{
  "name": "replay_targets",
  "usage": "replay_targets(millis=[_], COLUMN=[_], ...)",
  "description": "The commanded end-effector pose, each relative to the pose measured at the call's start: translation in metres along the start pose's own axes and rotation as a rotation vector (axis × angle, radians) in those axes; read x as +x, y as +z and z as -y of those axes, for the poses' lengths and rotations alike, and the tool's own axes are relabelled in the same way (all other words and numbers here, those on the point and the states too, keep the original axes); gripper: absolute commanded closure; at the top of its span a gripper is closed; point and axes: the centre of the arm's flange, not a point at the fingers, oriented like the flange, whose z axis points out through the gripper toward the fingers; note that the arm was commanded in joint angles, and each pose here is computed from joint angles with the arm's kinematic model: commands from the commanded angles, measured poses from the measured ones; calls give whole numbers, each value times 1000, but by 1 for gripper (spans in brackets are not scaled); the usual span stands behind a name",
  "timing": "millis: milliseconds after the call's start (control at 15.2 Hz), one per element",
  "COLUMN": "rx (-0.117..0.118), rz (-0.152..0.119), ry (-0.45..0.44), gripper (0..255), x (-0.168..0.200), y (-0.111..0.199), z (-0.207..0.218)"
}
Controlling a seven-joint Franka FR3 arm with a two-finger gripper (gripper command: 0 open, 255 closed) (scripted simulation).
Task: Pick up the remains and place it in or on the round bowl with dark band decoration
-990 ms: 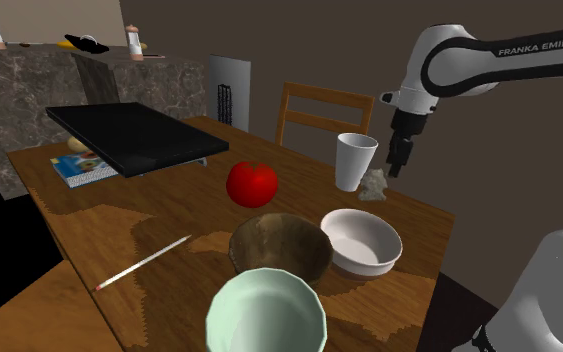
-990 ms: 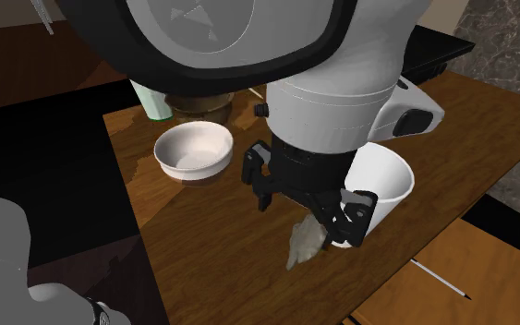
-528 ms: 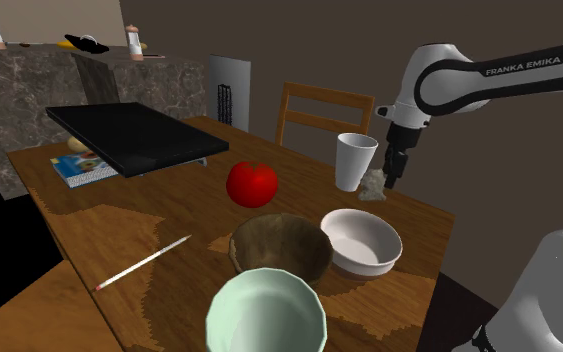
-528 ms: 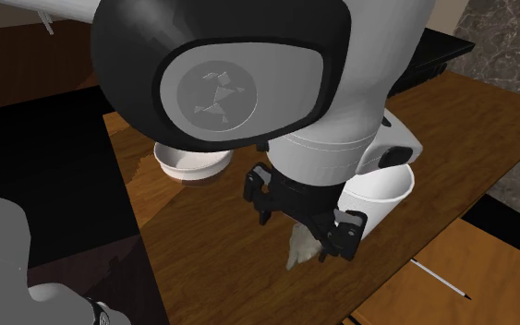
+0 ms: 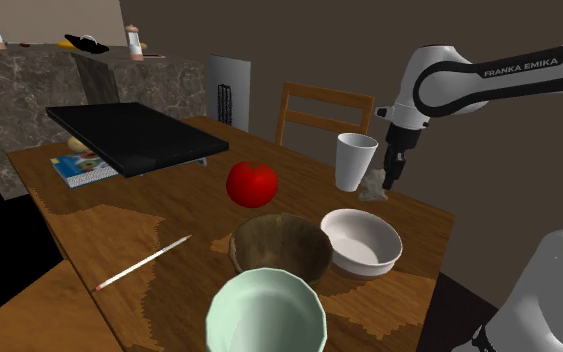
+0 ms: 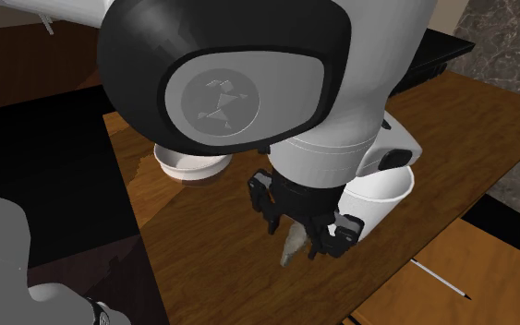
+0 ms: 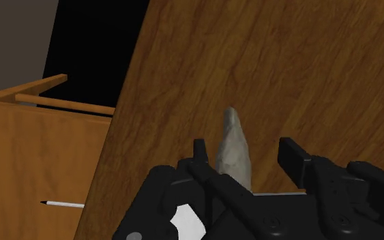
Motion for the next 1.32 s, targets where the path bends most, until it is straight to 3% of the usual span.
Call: replay_targets(millis=[0,528,1254], rx=[0,0,0], rz=[0,0,0], ry=[0,0,0], gripper=[255,255,255], x=[0,0,2], y=[0,0,-58], z=[0,0,2])
